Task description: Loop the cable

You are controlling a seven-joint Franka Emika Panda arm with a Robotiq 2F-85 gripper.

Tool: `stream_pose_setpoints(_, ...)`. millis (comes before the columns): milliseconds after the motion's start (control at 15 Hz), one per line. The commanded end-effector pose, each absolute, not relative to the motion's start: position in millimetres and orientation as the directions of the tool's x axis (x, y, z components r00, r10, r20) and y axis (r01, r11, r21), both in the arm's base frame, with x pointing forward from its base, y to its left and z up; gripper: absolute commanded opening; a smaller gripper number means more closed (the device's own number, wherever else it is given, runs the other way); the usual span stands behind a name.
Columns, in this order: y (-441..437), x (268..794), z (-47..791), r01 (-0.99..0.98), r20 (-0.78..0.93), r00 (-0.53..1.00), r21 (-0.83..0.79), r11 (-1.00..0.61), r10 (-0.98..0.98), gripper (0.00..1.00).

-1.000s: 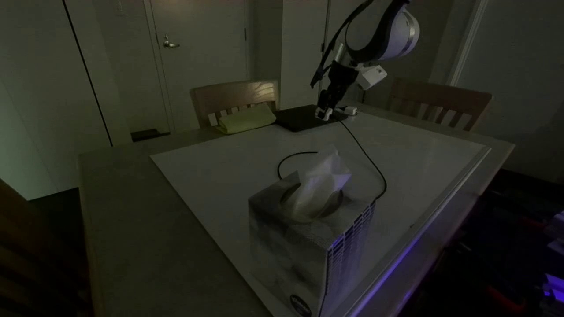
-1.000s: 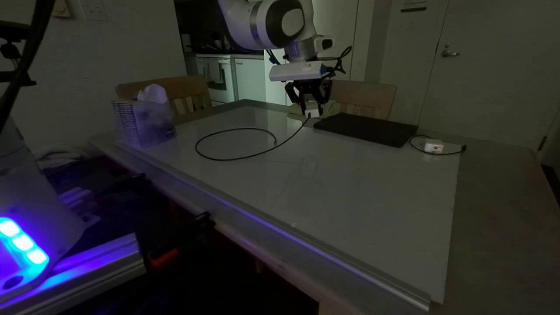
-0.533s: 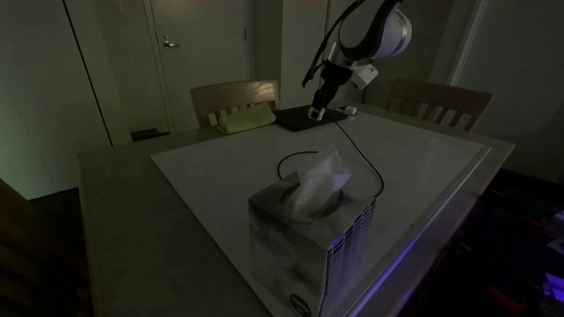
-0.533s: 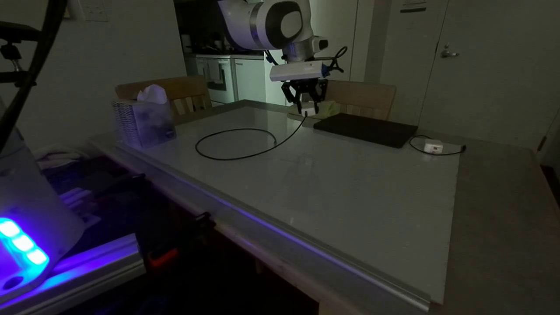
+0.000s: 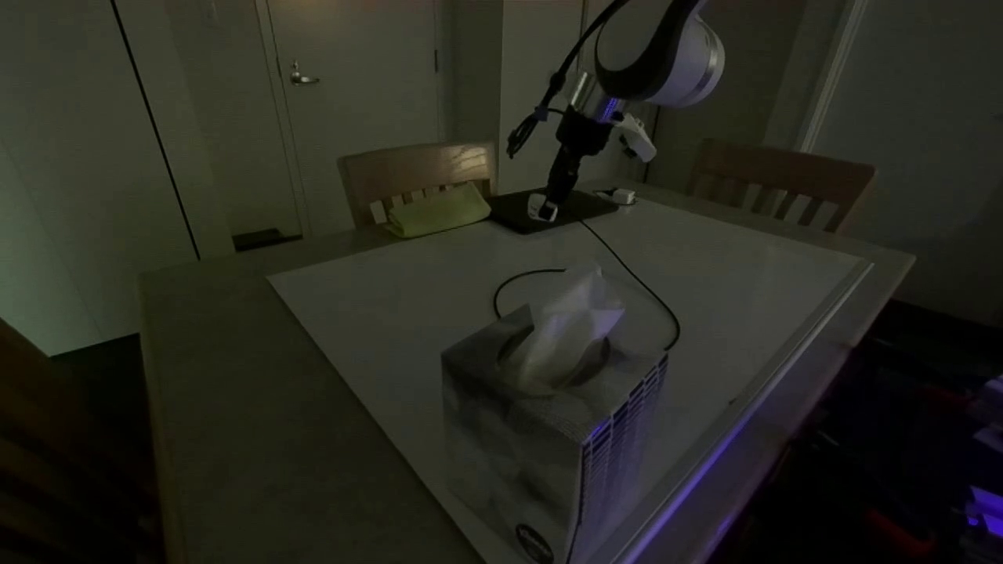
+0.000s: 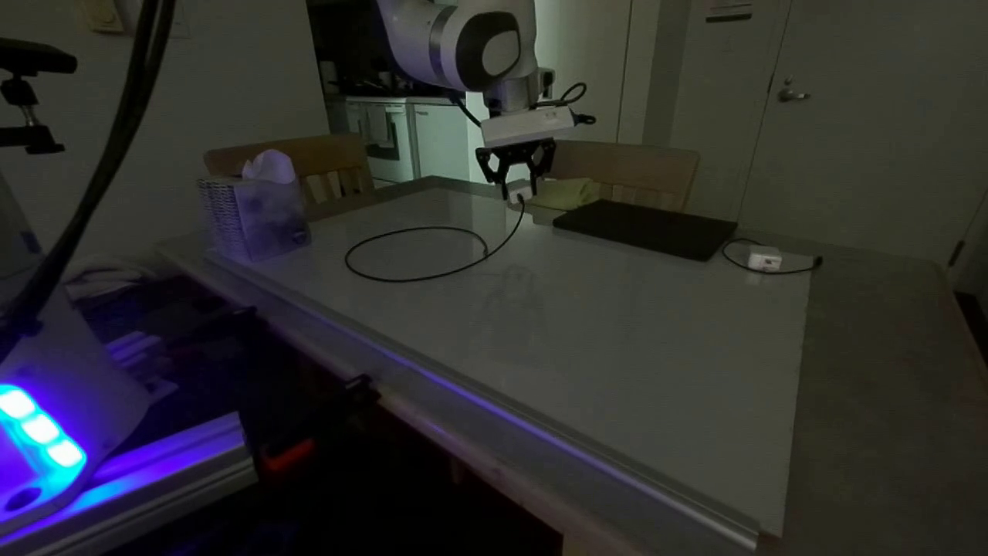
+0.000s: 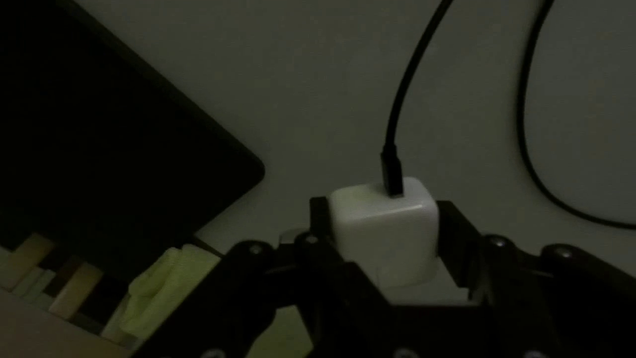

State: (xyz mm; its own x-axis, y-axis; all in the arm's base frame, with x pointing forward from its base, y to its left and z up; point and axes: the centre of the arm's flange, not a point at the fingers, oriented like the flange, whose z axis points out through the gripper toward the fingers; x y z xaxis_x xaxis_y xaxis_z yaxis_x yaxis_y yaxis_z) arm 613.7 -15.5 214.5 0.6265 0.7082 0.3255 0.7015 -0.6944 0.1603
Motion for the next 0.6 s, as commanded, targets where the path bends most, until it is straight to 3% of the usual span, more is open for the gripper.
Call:
stream_pose_setpoints(0, -17.9, 613.0, 212.6, 0.705, 0.324, 0.624, 0.159, -0.691, 0.711, 0.54)
stream_pose_setpoints(400, -13.0, 613.3, 212.3, 0.703, 0.325, 0.626, 0.157, -0.693, 0.709, 0.54)
stream_pose_setpoints(467, -13.1, 613.3, 212.3, 0.703, 0.325, 0.626, 0.157, -0.693, 0.709, 0.29)
stream_pose_setpoints(533, -12.1, 611.1, 211.4, 0.716, 0.319, 0.612, 0.166, -0.678, 0.724, 0.29)
